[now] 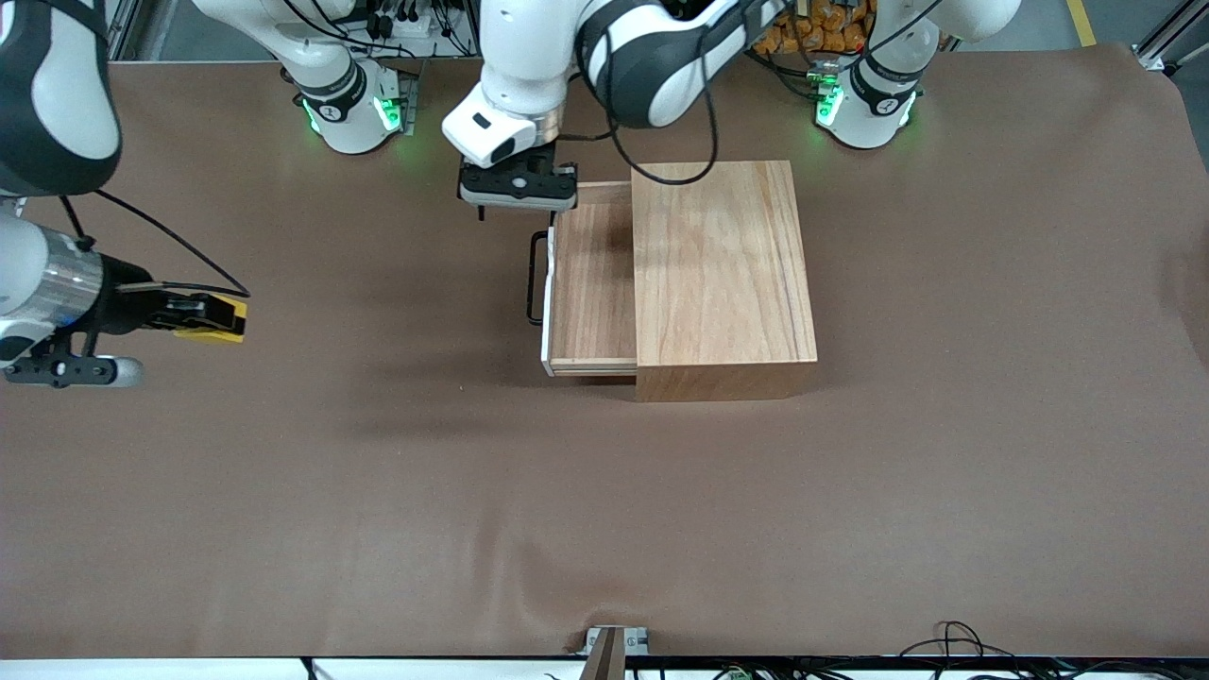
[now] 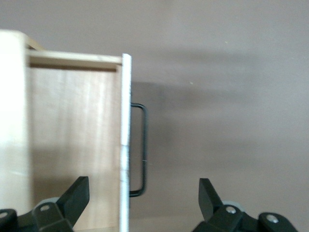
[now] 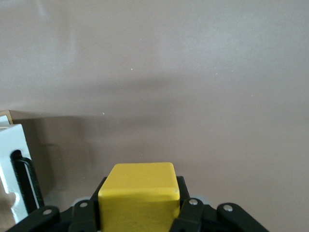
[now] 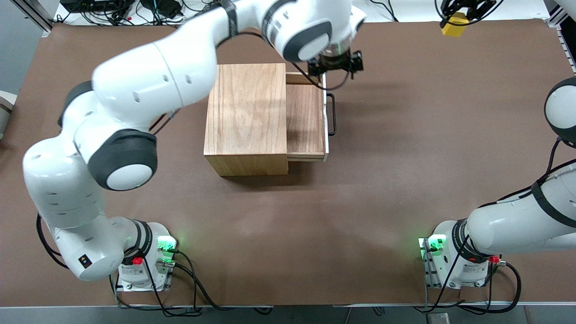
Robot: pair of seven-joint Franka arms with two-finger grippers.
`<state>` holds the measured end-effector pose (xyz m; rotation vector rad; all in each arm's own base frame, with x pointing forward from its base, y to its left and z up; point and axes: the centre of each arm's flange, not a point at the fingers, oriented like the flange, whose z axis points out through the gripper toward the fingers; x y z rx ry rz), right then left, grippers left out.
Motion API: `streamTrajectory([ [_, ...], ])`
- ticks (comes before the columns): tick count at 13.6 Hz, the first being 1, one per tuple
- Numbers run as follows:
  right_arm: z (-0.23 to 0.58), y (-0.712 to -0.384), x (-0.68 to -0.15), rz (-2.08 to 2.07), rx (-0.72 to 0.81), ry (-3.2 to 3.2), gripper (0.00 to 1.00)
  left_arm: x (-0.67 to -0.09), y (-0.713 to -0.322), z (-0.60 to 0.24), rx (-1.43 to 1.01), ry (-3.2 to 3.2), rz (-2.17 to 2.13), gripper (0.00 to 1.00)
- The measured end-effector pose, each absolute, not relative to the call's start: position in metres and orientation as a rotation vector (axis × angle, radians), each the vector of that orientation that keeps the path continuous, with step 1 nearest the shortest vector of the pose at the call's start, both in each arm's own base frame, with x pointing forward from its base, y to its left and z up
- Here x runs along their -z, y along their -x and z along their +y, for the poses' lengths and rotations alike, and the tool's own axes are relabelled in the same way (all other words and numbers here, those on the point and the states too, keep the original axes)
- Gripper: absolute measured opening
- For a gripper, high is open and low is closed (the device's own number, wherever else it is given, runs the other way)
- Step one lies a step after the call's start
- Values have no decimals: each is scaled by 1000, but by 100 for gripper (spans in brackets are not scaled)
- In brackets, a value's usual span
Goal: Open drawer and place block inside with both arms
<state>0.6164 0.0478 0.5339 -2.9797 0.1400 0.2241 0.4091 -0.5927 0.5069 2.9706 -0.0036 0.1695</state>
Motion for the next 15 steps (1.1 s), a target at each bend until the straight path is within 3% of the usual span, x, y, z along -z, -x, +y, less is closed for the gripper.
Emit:
streamTrajectory([
  [4, 90, -613, -534, 284, -258, 2922, 56, -548, -433, -536, -143, -3038, -41, 100],
  [8, 198, -598, -530, 356, -215, 2940, 56, -566, -457, -480, -127, -3081, -40, 100],
  [15, 369, -548, -433, 485, -30, 2999, 56, -603, -506, -345, -77, -3137, -71, 100],
])
